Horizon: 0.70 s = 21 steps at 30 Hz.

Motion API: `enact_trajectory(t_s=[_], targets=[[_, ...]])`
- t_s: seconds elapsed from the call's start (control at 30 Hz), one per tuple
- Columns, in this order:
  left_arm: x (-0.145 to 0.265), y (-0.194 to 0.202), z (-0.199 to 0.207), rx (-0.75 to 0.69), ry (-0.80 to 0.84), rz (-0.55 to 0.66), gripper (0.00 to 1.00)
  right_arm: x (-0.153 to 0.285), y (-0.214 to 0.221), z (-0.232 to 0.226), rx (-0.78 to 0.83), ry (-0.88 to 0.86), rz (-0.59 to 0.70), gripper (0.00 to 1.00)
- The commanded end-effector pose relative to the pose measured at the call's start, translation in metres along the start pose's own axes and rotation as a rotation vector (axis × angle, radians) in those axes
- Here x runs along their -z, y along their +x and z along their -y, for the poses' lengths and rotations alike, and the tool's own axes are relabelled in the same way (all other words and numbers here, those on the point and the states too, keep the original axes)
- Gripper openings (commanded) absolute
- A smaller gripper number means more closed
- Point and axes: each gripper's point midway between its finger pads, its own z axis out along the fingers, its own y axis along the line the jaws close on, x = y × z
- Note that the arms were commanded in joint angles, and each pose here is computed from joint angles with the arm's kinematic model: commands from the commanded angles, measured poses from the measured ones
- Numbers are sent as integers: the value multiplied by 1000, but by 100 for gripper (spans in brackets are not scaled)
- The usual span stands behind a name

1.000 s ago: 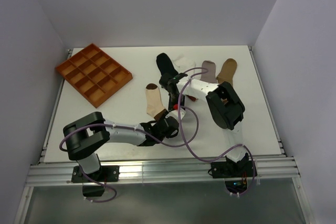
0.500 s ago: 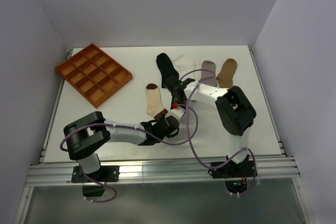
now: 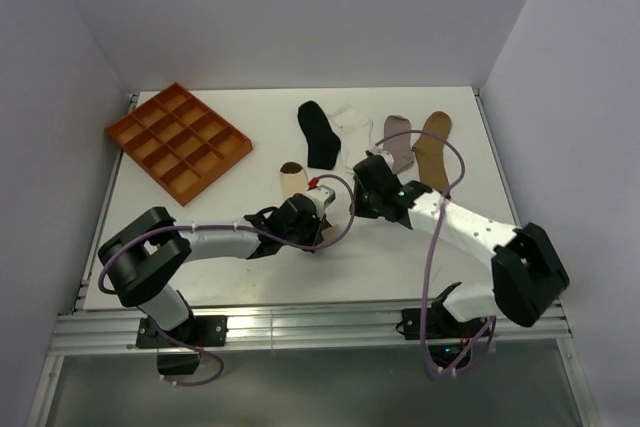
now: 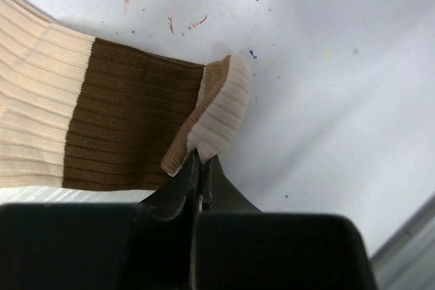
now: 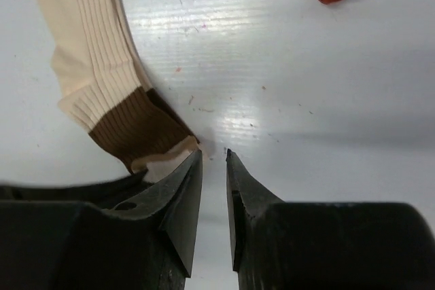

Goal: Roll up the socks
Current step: Roll the sock at the center of the board.

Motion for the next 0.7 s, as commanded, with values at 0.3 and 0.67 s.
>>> enact_trajectory(t_s=[0.3,0.67], targets=[[10,37,0,205,214,-237,0,29,11,-18,382,-312,170,41],[18,36,6,514,386,-276,0,12,15,-23,6,-229,110,61]])
